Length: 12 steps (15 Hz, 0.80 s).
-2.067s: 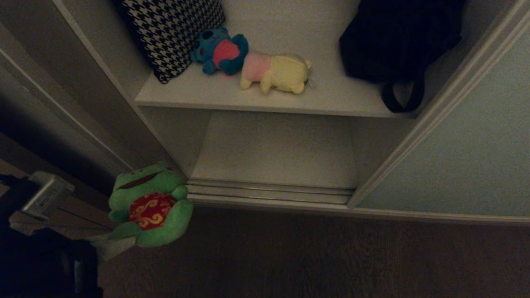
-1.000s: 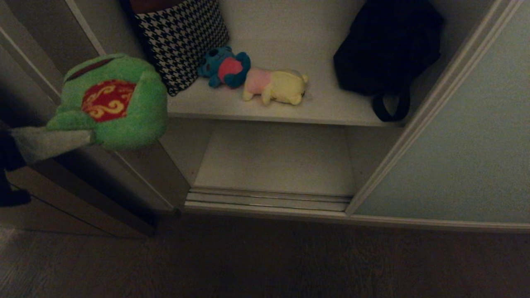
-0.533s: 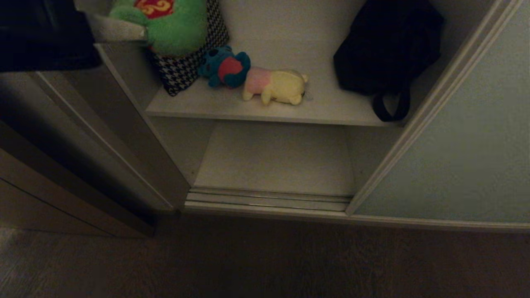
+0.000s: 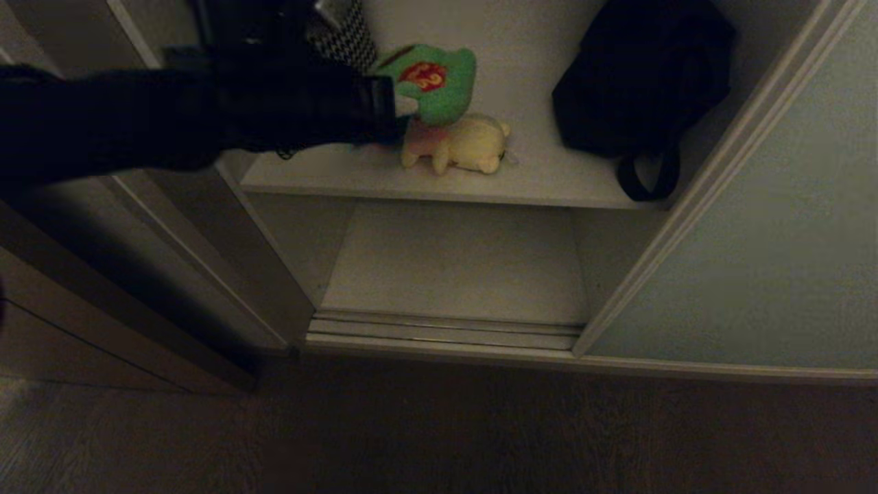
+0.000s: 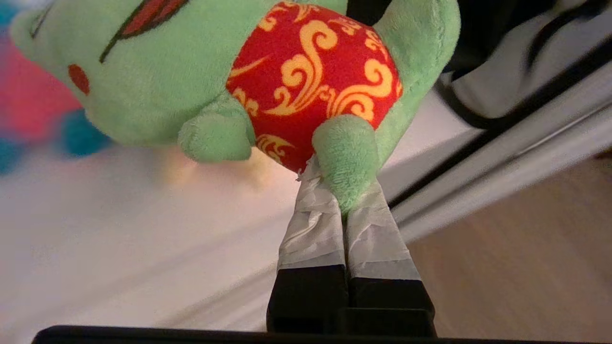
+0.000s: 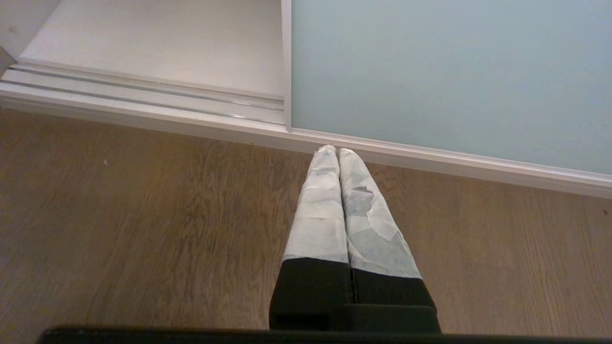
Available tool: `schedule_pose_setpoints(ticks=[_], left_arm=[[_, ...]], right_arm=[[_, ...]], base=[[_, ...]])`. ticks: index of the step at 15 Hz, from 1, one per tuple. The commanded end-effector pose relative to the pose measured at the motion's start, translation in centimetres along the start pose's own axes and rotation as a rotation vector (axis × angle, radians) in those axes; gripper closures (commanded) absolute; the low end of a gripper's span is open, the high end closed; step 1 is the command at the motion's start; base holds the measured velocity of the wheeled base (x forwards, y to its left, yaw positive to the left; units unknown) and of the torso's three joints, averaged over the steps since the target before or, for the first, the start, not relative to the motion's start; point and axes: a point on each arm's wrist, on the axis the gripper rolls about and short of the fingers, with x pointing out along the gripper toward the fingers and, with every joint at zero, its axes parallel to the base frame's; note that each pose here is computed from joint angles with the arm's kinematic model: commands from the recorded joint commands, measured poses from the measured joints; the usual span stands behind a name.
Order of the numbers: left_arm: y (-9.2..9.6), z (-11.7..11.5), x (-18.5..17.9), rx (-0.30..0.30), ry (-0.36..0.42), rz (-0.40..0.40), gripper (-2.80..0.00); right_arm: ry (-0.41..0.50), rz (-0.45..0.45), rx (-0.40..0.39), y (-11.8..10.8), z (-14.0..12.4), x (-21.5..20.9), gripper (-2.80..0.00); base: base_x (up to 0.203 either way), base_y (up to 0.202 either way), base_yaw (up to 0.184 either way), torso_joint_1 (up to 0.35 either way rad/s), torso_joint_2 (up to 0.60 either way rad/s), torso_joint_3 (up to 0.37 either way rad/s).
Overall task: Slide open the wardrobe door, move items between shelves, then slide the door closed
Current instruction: Place the green doll on the higher shelf
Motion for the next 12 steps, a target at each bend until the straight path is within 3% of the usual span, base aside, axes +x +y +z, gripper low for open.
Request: schedule_pose_setpoints(ticks=[1,4,7,9,12], left_arm=[[1.2,-6.9,6.1,0.008,0.009,0.008,0.00],[1.6,-6.7,7.0,0.029,-0.149,0.172,0.00],[0.7,-4.0,5.7,0.046,-0.323,0.217,0.00],[0.4,-2.9,4.9,0.056,-0.352,0.215,0.00],[0.0,-3.2,4.7,0.051,-0.332,0.209,0.00]], right_arm=[[0.000,-0.001,0.000,0.0,0.0,0.0,0.00],[0.000,0.001,0.000,0.0,0.0,0.0,0.00],[-0.001,0.001,0.000,0.0,0.0,0.0,0.00],[0.000,0.001,0.000,0.0,0.0,0.0,0.00],[0.000,0.001,0.000,0.0,0.0,0.0,0.00]], base=[[0.000,0.000,0.000,0.000,0.00,0.000],[0.000,0.000,0.000,0.000,0.00,0.000],[0.000,0.000,0.000,0.000,0.00,0.000],[0.000,0.000,0.000,0.000,0.00,0.000],[0.000,0.000,0.000,0.000,0.00,0.000]])
